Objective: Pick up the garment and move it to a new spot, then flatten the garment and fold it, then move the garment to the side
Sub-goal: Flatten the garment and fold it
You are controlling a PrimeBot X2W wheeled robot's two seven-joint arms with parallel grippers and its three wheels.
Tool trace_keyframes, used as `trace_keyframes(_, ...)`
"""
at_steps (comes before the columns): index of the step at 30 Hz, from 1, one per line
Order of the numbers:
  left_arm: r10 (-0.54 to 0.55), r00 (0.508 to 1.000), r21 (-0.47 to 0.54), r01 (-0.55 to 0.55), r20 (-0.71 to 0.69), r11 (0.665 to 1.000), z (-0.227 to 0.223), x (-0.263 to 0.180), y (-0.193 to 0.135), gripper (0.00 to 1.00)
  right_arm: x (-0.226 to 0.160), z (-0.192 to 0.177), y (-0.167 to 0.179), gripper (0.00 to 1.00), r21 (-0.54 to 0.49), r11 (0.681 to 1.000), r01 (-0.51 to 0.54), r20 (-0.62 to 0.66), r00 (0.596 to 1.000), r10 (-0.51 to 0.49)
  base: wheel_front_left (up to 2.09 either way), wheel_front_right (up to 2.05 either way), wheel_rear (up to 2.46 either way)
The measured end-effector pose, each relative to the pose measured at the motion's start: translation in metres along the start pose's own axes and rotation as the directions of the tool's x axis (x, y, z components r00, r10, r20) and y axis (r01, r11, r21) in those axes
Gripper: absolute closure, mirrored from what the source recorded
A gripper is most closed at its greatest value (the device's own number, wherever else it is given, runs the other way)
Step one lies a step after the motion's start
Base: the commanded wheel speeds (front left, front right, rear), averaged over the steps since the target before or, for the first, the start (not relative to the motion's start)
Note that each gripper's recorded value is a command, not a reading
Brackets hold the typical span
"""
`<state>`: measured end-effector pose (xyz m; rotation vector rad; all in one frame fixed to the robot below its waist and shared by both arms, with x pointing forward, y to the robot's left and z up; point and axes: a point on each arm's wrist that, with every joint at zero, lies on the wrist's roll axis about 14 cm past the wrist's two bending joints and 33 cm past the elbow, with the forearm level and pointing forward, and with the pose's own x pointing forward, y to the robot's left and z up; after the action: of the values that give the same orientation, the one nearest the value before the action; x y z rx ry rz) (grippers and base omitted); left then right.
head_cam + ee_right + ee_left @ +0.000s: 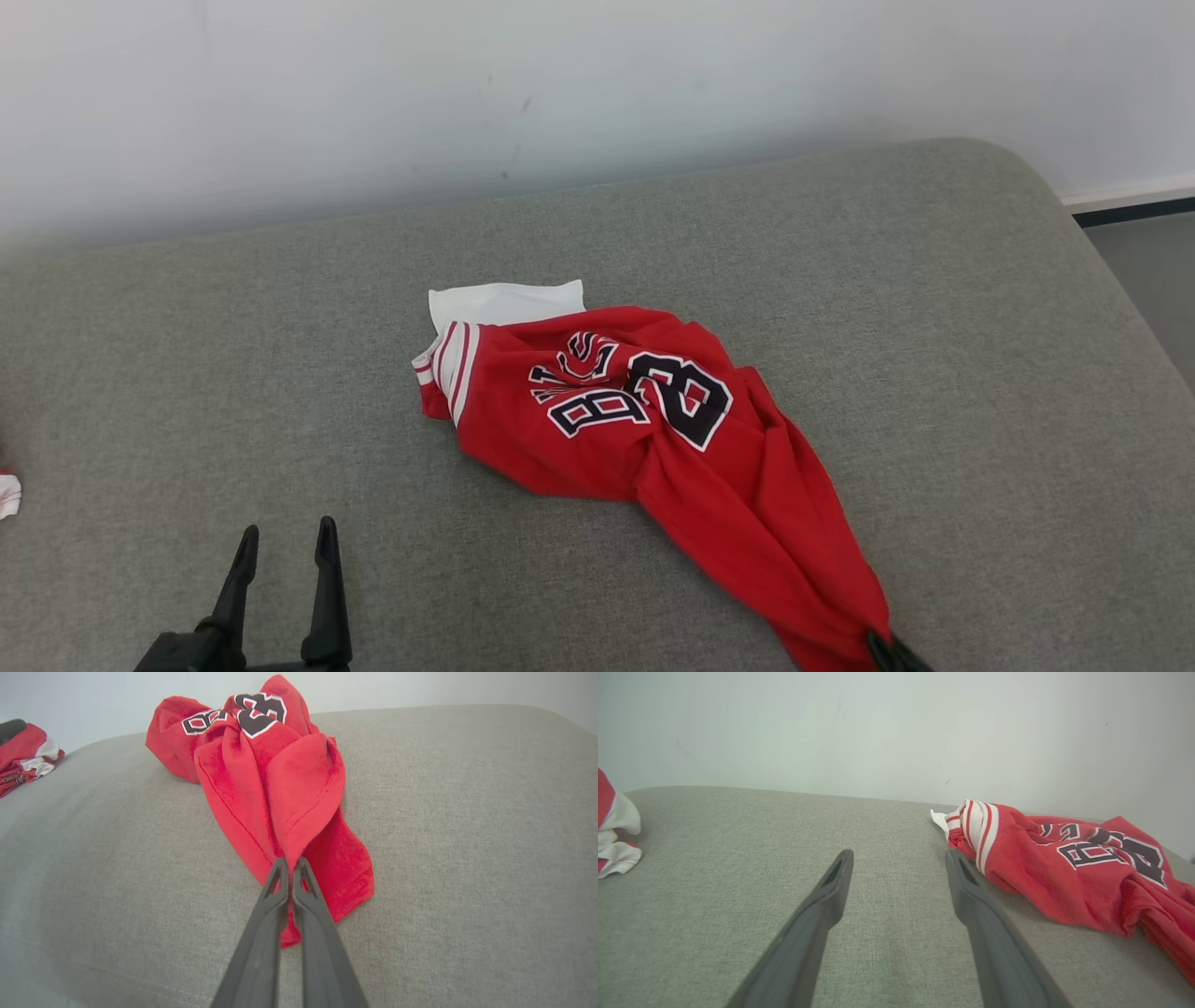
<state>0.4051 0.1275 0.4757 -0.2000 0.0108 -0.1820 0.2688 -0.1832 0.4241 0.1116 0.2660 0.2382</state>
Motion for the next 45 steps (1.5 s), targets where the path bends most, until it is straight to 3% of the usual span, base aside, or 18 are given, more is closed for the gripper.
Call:
trace_keyframes(10,0.007,1.0,0.007,-0.007,0.011,1.0,0.005,-0.005,0.003,0.0,0.017,0.091,-0.003,0.0,0.016,0.999,0.03,0.3,0.953,-0.033,0.0,0.0,0.0)
trace_keyframes(17,0.009,1.0,0.028,-0.009,0.025,1.0,0.011,-0.01,0.005,0.0,0.025,0.123,0.005,0.0,0.018,0.998,0.061,0.417,0.907,-0.063,0.0,0.0,0.0)
trace_keyframes(29,-0.108,0.993,0.072,0.105,0.047,0.992,0.02,0.029,-0.027,0.0,0.053,0.099,0.027,0.0,0.046,0.997,0.064,0.353,0.932,-0.076,0.0,0.0,0.0)
trace_keyframes(36,-0.224,0.974,0.07,0.226,-0.046,0.972,-0.007,0.057,-0.059,0.0,0.062,0.095,0.022,0.0,0.051,0.995,0.085,0.336,0.937,-0.097,0.0,0.0,0.0)
trace_keyframes(45,-0.286,0.938,0.004,0.293,-0.196,0.956,-0.053,0.078,-0.08,0.0,0.058,0.089,0.001,0.0,0.065,0.986,0.156,0.314,0.934,-0.169,0.0,0.0,0.0)
